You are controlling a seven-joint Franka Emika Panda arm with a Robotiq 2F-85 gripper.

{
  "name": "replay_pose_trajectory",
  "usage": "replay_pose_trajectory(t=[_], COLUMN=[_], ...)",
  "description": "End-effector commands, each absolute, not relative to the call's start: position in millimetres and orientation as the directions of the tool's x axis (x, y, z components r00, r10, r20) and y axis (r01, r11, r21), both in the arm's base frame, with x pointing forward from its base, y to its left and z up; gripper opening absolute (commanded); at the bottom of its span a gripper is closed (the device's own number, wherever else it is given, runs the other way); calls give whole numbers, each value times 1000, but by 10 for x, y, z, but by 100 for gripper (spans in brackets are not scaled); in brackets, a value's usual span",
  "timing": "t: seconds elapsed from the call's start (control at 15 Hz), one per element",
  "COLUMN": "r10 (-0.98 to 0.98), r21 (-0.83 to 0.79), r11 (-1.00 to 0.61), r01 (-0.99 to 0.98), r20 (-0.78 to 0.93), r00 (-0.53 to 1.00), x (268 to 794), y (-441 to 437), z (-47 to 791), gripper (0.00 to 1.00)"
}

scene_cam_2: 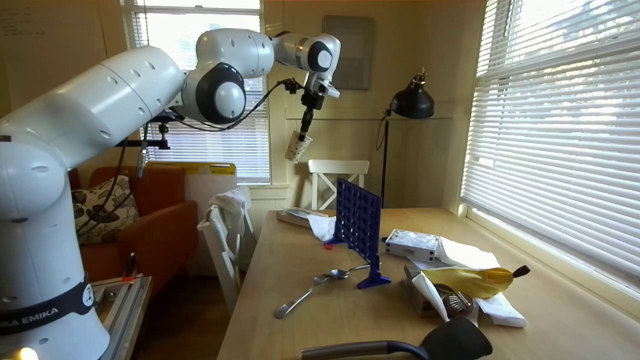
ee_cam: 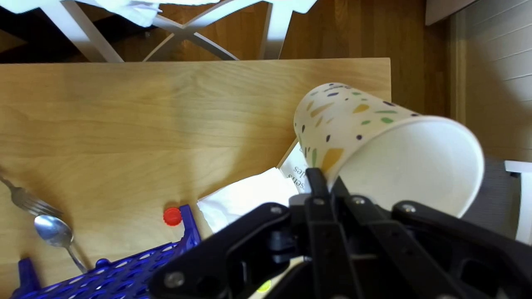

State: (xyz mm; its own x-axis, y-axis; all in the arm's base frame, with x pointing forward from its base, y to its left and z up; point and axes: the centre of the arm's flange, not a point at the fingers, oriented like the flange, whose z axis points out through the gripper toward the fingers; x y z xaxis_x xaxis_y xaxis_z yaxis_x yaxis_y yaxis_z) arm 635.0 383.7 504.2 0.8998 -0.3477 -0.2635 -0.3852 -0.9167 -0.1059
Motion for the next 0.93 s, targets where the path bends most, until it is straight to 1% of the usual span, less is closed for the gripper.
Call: replay_pose_trajectory(t=[0.0, 0.13, 0.27, 0.47, 0.6, 0.73, 0.87], r10=[-383, -419, -475, -594, -664, -694, -677], r21=[-84, -49, -12, 89, 148, 223, 238], r11=[-908, -899, -875, -803, -748, -717, -729], r01=[-410, -435, -484, -589, -647, -660, -642], r20=[-232, -184, -176, -201, -184, -140, -109], r00=[894, 889, 862, 779, 725, 707, 728], x=[6284, 6075, 5835, 5721, 5624, 5549, 5480], y=[3766, 3544, 3300, 3166, 3060, 2943, 2821], z=[5011, 4999, 5044, 5176, 5265, 5341, 5405], gripper=[1, 1, 1, 1, 1, 1, 1])
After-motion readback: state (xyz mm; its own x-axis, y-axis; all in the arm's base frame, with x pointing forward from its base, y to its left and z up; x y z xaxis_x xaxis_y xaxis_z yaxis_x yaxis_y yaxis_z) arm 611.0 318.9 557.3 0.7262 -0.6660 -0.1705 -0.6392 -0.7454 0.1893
